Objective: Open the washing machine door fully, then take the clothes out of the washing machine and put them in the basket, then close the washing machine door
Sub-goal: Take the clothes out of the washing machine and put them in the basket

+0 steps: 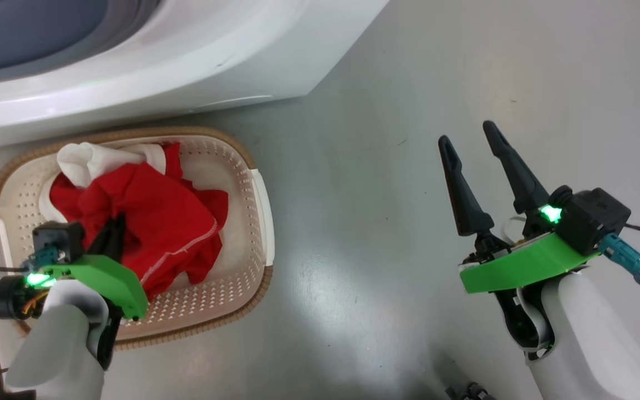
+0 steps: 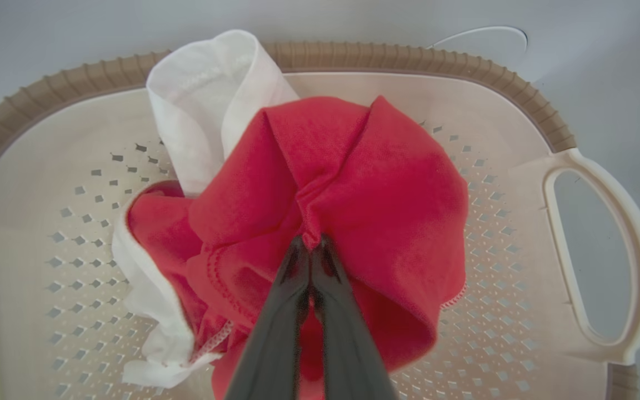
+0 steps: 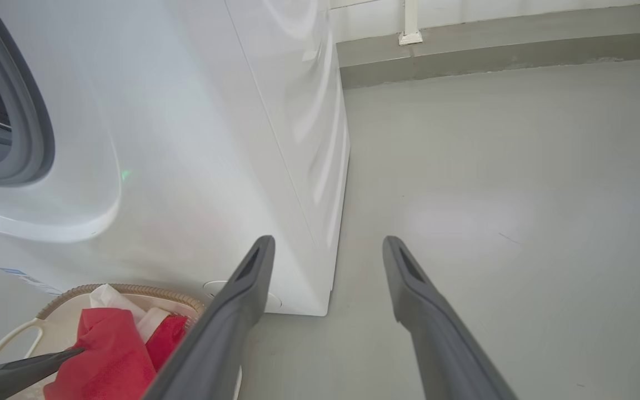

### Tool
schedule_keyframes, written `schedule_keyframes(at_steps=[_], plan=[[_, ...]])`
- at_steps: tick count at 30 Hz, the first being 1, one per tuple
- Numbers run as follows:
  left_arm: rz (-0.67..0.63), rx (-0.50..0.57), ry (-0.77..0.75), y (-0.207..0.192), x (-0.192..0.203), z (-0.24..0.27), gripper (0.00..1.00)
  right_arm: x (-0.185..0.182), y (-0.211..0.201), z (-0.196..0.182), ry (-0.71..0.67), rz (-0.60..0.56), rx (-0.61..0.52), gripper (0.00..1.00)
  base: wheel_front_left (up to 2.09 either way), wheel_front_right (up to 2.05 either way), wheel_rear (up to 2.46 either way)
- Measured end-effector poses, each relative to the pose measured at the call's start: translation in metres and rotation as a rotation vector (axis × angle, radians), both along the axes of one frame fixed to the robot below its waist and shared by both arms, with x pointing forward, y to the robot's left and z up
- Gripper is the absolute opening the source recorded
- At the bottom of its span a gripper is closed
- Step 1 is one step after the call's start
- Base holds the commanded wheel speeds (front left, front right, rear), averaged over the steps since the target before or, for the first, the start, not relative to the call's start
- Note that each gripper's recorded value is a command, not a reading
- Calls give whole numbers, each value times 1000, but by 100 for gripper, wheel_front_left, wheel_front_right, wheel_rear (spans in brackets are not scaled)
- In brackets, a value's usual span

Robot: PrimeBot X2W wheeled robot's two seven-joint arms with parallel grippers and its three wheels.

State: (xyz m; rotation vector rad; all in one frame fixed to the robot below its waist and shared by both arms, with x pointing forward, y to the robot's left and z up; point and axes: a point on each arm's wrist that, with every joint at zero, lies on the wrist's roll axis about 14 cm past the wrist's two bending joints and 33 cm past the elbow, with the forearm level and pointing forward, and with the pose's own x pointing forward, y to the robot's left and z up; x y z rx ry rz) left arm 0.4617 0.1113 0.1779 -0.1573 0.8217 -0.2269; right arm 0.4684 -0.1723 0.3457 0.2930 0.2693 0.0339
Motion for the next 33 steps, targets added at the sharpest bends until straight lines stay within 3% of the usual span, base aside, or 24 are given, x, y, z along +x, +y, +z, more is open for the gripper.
schedule_keyframes(at_steps=[2, 5, 7, 8, 9, 24, 33], plan=[[2, -1, 0, 0, 2, 0, 4, 2, 0, 1, -6, 1, 0, 100, 0, 0, 0], [10, -6, -12, 0, 7, 4, 29, 2, 0, 3, -10, 2, 0, 100, 0, 0, 0], [16, -7, -18, 1, 8, 7, 65, 3, 1, 5, -14, 3, 2, 100, 0, 0, 0], [19, -8, -23, 2, 9, 9, 88, 3, 1, 6, -17, 3, 2, 100, 0, 0, 0], [23, -9, -28, 3, 10, 12, 100, 3, 2, 8, -21, 4, 3, 100, 0, 0, 0], [74, -20, -137, 17, 9, 63, 100, -1, 2, 41, -82, -3, 6, 100, 0, 0, 0], [111, -26, -258, 29, 2, 115, 100, -28, 5, 60, -95, 2, 1, 100, 0, 0, 0]])
